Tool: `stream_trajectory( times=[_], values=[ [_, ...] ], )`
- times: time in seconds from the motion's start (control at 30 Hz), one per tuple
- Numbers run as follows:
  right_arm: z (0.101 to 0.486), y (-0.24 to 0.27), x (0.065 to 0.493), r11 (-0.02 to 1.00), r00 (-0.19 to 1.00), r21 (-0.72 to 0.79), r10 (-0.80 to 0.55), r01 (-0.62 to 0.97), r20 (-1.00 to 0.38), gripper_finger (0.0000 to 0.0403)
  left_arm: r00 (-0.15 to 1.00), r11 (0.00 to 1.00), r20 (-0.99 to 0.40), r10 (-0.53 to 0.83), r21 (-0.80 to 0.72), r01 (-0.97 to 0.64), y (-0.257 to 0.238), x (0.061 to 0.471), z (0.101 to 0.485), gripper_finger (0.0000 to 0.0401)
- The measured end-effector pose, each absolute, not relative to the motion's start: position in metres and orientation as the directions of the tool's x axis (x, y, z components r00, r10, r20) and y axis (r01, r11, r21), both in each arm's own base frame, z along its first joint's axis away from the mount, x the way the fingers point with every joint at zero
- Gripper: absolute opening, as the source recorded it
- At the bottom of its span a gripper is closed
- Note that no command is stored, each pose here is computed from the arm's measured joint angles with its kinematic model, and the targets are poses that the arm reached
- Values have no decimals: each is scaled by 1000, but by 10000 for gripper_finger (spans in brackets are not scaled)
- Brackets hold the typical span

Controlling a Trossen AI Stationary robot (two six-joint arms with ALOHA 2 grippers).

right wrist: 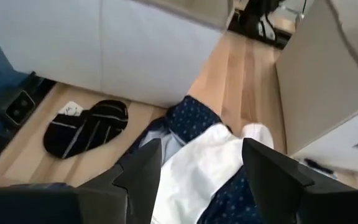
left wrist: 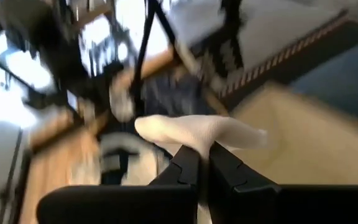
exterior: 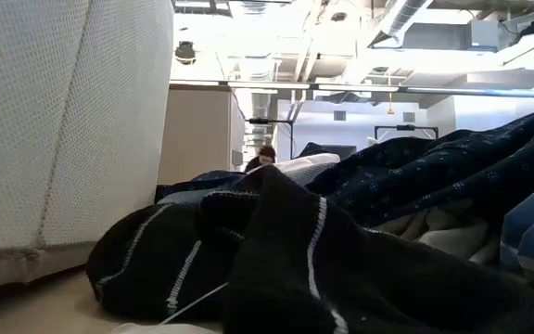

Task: Sort clothes
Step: Put the white sock into the bottom light brown laundry organizer

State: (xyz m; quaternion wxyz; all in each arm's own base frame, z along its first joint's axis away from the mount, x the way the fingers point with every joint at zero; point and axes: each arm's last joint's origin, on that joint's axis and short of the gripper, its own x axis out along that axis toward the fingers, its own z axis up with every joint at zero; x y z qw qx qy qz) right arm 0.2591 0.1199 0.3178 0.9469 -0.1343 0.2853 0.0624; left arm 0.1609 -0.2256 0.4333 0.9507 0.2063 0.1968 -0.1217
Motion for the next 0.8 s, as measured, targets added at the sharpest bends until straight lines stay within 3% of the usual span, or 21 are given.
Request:
stream_trajectory(
  times=[0.33,0.57,0.67,0.8],
  values=[
    [264,104,270,987,842,-82,71,-136,-535,237,758,936,-646,92,316,156,-212,185,349,10],
    [205,97,296,994,794,-44,55,-103,-605,237,625,972,-780,0,146,182,-207,195,311,22],
    [184,92,305,994,762,-72,15,-80,-648,232,622,976,-783,-32,111,190,-208,198,304,56],
    [172,84,313,993,744,-115,-58,-26,-666,216,635,979,-771,-52,86,184,-210,200,305,133]
  ],
)
